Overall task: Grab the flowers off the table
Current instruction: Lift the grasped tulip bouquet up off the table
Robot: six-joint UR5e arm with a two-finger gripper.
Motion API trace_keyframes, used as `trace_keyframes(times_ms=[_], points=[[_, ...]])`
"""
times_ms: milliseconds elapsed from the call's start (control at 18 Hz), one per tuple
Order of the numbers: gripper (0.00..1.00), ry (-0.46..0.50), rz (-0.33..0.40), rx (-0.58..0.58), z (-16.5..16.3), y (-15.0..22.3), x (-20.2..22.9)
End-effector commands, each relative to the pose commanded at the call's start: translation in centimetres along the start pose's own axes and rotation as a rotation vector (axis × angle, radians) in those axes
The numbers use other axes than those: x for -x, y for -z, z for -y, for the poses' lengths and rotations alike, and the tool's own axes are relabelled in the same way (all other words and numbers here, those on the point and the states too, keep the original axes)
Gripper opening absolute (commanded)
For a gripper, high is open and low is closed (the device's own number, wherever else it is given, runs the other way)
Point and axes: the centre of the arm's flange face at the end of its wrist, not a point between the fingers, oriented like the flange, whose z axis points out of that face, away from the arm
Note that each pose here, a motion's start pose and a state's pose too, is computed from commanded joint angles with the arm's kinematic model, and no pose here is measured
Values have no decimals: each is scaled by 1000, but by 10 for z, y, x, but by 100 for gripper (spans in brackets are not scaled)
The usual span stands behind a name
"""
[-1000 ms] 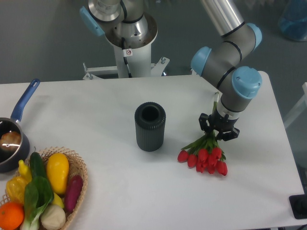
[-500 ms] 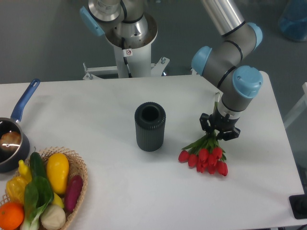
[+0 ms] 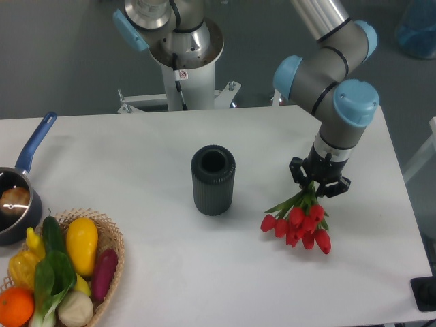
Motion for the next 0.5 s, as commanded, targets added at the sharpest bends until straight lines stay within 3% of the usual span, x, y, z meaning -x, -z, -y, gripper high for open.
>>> trace_keyframes(times_ms=[111, 500], points=[[33, -2, 24, -69, 11, 25, 2], [33, -14, 15, -303, 37, 62, 11]])
